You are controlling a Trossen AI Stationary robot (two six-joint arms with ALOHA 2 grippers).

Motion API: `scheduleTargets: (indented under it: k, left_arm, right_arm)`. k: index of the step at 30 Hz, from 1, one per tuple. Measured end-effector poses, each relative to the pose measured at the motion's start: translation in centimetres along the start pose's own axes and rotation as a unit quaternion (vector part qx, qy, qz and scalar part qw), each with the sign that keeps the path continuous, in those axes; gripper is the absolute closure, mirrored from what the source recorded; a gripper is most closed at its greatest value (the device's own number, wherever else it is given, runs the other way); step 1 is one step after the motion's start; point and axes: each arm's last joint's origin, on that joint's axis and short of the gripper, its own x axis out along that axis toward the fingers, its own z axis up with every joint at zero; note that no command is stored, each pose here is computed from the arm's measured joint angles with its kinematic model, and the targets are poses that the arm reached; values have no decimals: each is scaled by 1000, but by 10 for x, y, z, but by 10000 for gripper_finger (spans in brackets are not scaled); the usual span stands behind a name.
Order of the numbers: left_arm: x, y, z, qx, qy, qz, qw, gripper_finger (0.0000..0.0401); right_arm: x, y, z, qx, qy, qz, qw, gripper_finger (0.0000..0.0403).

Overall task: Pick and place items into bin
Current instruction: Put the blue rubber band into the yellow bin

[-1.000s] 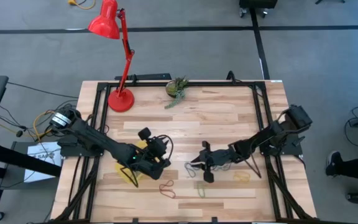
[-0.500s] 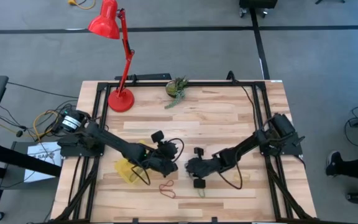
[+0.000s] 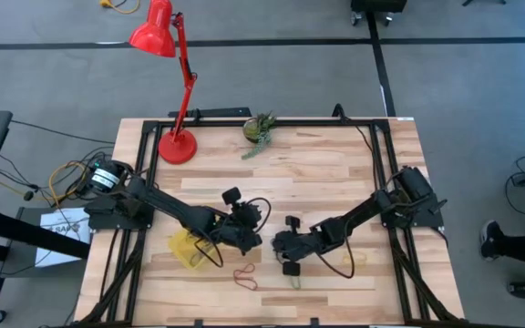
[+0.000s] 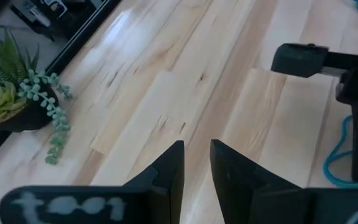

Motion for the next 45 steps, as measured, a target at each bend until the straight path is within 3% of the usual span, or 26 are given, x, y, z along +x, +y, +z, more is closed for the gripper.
scheduleTargets:
  k: [5,10,12,16,20,22,26,29,32,37,45]
  left_arm:
    - [0,0,0,-1,-1,0,1000,332]
    - [0,0,0,-4,4,-12,1000,332]
    - [0,-1,0,-3,11,-29,1000,332]
    - [0,-3,0,23,23,-65,997,332]
    - [-2,-8,1,68,19,-104,992,332]
    - [-4,-11,1,104,17,-139,985,332]
    - [-11,-20,-4,203,18,-221,954,332]
    - [-16,-25,-7,238,18,-261,935,332]
    - [-19,-27,-8,251,10,-251,935,332]
    - [-17,-23,-5,239,-4,-176,955,332]
    - [-11,-20,-2,239,0,-218,946,332]
  right_arm:
    - [4,-3,0,20,-4,-11,1000,336]
    - [3,-1,0,8,-10,-8,1000,391]
    - [0,0,2,-13,-18,-7,1000,395]
    - [-4,5,23,-28,-65,-1,997,400]
    - [-7,7,37,-44,-83,-32,995,400]
    - [-7,5,41,-45,-76,-42,995,401]
    - [-17,3,46,-50,-58,-73,994,402]
    - [-25,-1,42,-51,-30,-102,993,402]
    - [-28,0,46,-35,-41,-98,994,402]
    - [-33,3,52,-26,-59,-71,995,402]
    - [-35,4,56,-23,-75,-56,995,402]
